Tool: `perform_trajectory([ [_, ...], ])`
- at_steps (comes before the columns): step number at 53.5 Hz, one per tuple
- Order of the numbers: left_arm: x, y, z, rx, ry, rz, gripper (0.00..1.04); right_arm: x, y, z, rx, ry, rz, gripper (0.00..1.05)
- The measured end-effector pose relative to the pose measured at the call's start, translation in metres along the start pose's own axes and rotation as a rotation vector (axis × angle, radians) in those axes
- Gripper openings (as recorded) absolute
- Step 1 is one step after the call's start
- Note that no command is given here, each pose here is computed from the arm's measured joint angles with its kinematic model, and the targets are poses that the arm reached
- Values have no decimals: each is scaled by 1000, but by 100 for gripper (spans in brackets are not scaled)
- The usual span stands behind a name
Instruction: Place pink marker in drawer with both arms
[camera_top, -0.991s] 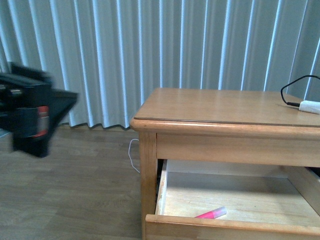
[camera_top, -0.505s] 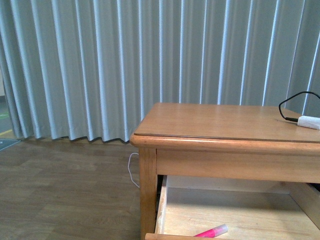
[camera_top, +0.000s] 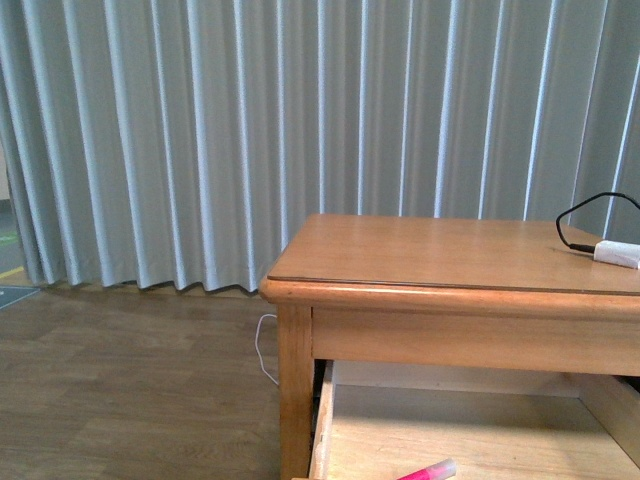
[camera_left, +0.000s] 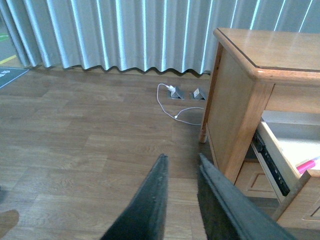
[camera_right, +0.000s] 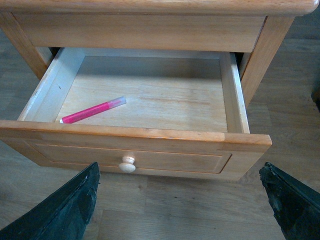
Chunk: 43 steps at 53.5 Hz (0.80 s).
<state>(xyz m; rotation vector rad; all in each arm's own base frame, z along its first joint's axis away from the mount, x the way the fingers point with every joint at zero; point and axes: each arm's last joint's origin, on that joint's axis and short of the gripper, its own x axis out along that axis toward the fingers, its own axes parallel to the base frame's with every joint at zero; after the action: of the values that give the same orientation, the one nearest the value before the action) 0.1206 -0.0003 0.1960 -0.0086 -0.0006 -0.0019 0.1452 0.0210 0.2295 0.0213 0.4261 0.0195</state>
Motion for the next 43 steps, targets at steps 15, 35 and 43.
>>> perform_trajectory([
  [15,-7,0,-13,3,-1,0,4,0,0,0,0,0,0,96],
  [35,-16,0,-25,4,0,0,4,0,0,0,0,0,0,96],
  [43,-24,0,-25,4,-20,-1,4,0,0,0,0,0,0,96],
])
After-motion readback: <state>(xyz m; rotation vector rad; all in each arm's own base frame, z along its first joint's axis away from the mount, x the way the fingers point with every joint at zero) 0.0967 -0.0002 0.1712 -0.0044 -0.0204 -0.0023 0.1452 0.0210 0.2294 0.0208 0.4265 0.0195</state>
